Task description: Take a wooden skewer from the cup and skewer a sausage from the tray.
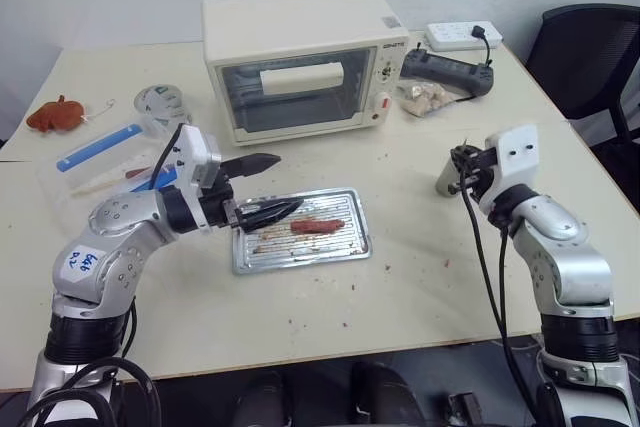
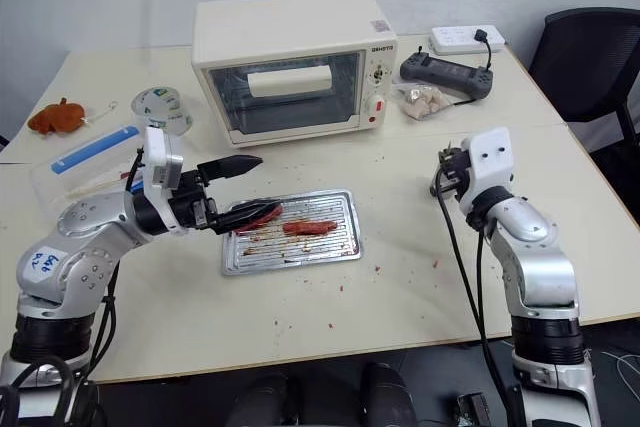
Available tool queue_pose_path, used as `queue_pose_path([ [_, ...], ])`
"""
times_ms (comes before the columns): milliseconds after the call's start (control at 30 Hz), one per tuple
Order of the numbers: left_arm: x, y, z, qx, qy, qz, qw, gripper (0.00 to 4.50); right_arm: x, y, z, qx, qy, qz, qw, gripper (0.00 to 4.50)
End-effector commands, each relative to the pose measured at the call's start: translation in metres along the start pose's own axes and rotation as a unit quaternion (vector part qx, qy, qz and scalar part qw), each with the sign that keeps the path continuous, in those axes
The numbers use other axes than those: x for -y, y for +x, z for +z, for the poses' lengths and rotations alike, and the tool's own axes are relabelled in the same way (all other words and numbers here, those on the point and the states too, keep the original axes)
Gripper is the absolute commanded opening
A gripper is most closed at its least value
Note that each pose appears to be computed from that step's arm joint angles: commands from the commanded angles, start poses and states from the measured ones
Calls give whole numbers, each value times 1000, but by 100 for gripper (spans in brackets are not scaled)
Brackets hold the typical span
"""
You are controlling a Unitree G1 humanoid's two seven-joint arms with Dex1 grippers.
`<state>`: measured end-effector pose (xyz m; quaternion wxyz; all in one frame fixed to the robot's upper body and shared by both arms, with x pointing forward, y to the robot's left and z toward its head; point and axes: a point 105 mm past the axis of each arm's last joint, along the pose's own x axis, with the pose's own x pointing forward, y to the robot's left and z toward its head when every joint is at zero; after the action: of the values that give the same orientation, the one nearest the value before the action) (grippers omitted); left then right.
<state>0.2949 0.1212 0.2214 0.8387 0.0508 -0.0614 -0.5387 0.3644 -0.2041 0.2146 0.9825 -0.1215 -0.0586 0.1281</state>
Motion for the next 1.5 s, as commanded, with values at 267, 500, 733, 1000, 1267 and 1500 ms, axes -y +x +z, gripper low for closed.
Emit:
queue_pose_path([
  [267, 8, 19, 7, 42, 12, -24, 999, 450, 8, -21, 110, 100, 22, 6, 995, 26],
  [500, 11, 33, 18, 86, 0, -46, 995, 450, -18, -14, 131, 70, 315, 103, 941, 26],
  [733, 10, 49, 19, 119, -1, -39, 992, 450, -65, 2, 115, 44, 510, 143, 847, 26],
  [1000, -1, 68, 28, 152, 13, -15, 988, 450, -87, 0, 111, 25, 586, 165, 793, 26],
  [1267, 3, 96, 28, 166, 20, -35, 985, 450, -104, -19, 120, -23, 627, 205, 751, 26],
  [1500, 4, 95, 33, 174, 26, -39, 984, 450, -100, -21, 119, -17, 630, 185, 754, 26],
])
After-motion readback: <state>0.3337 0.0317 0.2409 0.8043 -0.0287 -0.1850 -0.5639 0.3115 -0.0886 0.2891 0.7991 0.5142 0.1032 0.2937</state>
